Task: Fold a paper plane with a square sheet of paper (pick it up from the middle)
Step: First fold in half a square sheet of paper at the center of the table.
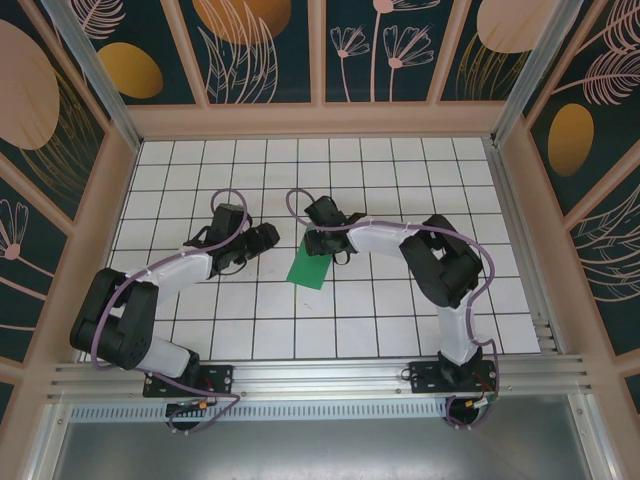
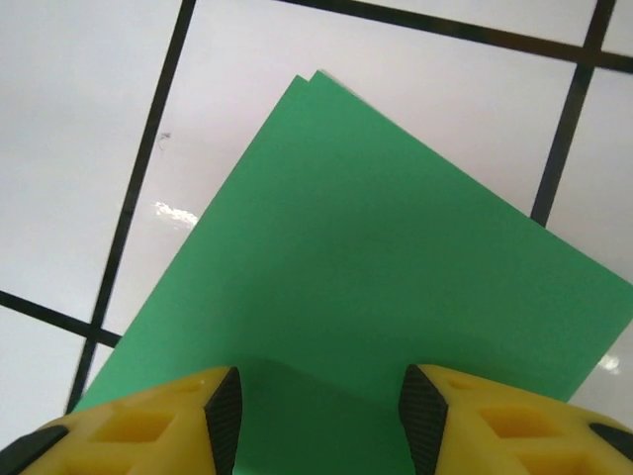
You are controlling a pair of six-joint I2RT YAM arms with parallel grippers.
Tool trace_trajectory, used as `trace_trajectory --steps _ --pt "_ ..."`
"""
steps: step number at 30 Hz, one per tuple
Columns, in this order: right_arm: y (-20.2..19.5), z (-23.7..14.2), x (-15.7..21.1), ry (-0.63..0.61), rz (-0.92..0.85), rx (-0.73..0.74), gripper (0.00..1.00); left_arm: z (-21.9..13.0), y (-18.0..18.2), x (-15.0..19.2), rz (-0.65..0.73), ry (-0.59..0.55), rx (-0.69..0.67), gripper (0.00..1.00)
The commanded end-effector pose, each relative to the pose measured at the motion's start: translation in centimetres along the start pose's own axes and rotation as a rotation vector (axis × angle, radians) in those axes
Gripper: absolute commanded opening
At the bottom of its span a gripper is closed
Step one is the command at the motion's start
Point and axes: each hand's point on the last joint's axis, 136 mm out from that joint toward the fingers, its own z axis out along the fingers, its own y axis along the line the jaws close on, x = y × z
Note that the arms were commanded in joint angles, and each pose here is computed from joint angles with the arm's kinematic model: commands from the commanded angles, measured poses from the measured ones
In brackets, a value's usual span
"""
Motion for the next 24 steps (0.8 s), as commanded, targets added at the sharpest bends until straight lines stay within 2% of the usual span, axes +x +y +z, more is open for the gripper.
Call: trace_trajectory --steps 1,4,7,10,13,16,19,24 --pt "-3.6 2.7 3.4 0.128 -0.194 0.058 0.50 -0.1 0.0 -0.4 -0.002 -0.010 0.021 0.78" --pt "-3.9 2.7 1.8 0.110 -0.274 -0.011 0.50 -0.1 0.1 -0.7 -0.003 -0.015 0.018 0.81" --pt "-3.2 2.1 -1.4 0.045 -0.305 -0.091 0.51 -0.1 0.2 -1.2 0.001 -0.027 0.012 0.84" --pt "-1.9 0.7 -4.6 -0.011 -0.259 -0.134 0.52 -0.2 0.0 -1.6 0.011 -0.039 0.017 0.88" --pt "-1.3 -2.0 -6.3 -0.061 -0.129 -0.155 0.54 -0.5 -0.5 -1.8 0.038 -0.045 0.032 0.92" --pt "-1.9 -4.3 -6.0 -0.083 0.061 -0.168 0.55 -0.8 -1.0 -1.6 0.063 -0.038 0.059 0.96" --pt "-1.9 -5.2 -3.7 -0.039 0.196 -0.191 0.53 -1.0 -1.8 -1.1 0.074 -0.018 0.108 0.99" --pt "-1.7 -4.8 1.2 0.073 0.314 -0.192 0.41 -1.0 -2.3 -0.8 0.053 -0.011 0.155 0.99"
